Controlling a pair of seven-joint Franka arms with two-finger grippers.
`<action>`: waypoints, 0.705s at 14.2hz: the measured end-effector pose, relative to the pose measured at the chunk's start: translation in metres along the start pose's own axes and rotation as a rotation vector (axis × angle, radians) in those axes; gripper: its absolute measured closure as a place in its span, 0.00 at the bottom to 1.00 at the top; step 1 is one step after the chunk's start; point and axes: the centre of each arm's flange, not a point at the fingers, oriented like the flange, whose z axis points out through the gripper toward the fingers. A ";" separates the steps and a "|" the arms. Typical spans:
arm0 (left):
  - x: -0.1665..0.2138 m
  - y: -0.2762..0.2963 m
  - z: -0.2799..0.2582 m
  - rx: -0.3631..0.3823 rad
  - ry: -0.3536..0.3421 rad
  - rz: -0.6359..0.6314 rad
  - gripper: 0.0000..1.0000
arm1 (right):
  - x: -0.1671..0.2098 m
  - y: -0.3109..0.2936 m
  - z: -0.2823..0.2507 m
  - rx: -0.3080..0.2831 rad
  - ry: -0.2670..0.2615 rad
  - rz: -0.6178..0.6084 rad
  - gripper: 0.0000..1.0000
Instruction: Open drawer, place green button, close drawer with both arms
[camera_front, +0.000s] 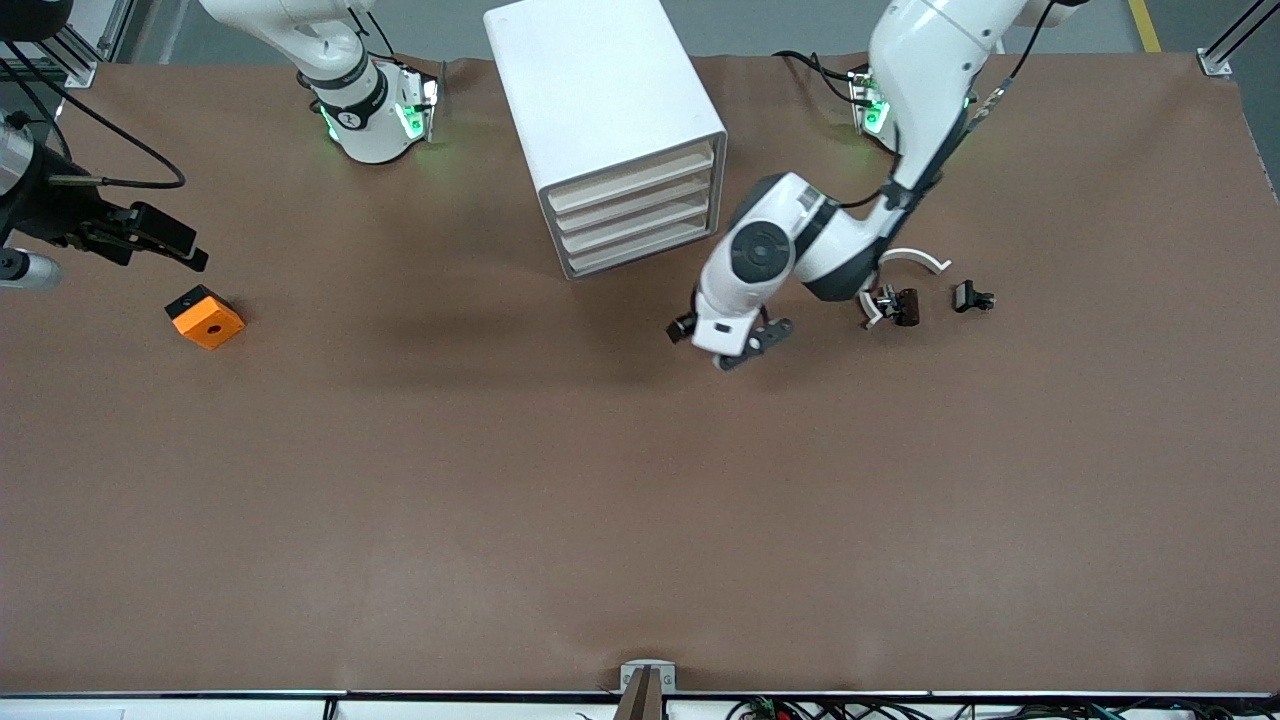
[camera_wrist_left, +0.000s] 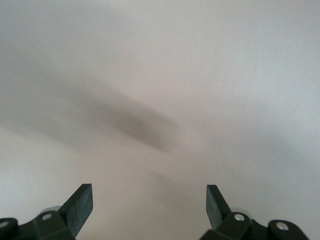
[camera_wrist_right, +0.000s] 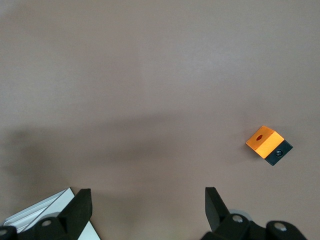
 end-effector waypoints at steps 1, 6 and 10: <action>0.023 -0.007 -0.021 0.014 0.025 -0.016 0.00 | 0.000 0.001 0.000 -0.015 0.002 0.000 0.00; 0.096 -0.031 -0.107 0.151 0.215 -0.011 0.00 | -0.001 0.007 0.000 -0.051 -0.002 0.001 0.00; 0.123 -0.041 -0.144 0.250 0.350 0.034 0.00 | -0.007 0.013 -0.012 -0.068 0.018 -0.003 0.00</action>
